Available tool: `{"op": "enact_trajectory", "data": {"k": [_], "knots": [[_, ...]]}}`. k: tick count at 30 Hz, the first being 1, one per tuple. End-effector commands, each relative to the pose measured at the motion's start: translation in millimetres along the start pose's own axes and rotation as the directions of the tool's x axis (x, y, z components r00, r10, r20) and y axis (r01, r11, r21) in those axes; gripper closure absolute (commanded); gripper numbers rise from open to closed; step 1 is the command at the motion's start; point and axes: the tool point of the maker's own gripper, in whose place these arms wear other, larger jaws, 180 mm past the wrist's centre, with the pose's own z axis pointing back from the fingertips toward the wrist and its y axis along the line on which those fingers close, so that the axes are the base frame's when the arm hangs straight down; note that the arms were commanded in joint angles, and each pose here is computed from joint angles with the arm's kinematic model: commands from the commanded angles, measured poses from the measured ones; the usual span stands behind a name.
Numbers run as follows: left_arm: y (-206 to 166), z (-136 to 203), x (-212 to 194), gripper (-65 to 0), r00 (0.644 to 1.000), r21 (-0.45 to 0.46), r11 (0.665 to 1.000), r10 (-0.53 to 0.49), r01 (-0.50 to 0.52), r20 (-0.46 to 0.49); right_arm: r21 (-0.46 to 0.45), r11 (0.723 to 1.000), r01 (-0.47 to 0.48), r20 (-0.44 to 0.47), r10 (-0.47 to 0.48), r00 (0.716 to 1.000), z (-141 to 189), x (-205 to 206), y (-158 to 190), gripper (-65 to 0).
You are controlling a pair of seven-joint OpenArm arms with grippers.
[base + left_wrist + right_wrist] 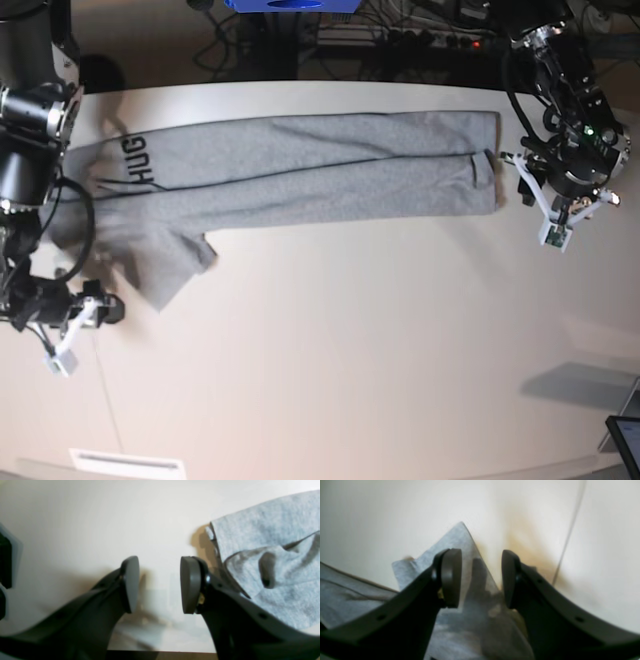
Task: Fold the T-shirt properly
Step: 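Move the right gripper to the sleeve side edge and grasp it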
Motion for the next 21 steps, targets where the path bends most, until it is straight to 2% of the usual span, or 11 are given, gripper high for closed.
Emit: {"op": "enact_trajectory", "data": {"k": [1, 2, 7, 12, 21], "knots": [[7.5, 4.5, 6.4, -26.5, 1.0, 0.023, 1.0, -0.01, 0.01, 0.023, 0.007, 1.0, -0.011, 0.064, 0.011, 0.998, 9.3, 28.7, -0.6, -26.7], [7.0, 4.3, 6.6, -26.5, 1.0, 0.022, 1.0, -0.009, 0.009, 0.025, 0.025, 1.0, 0.004, 0.057, -0.006, 0.998, 4.1, 28.2, 1.0, -28.6], [6.7, 4.0, 5.7, -26.5, 1.0, 0.021, 1.0, -0.009, 0.009, 0.023, 0.09, 0.995, 0.049, 0.016, -0.051, 0.999, -10.4, 24.9, 3.3, -45.8], [6.7, 4.0, 5.7, -26.5, 1.0, 0.021, 1.0, -0.009, 0.009, 0.023, 0.119, 0.984, 0.132, -0.016, -0.131, 0.991, -25.5, 7.6, 0.9, -46.7], [4.9, 3.2, 6.2, -26.5, 1.0, 0.016, 1.0, -0.013, 0.013, 0.022, 0.151, 0.972, 0.179, -0.069, -0.17, 0.983, -41.3, -14.7, 10.2, -46.7]]}}
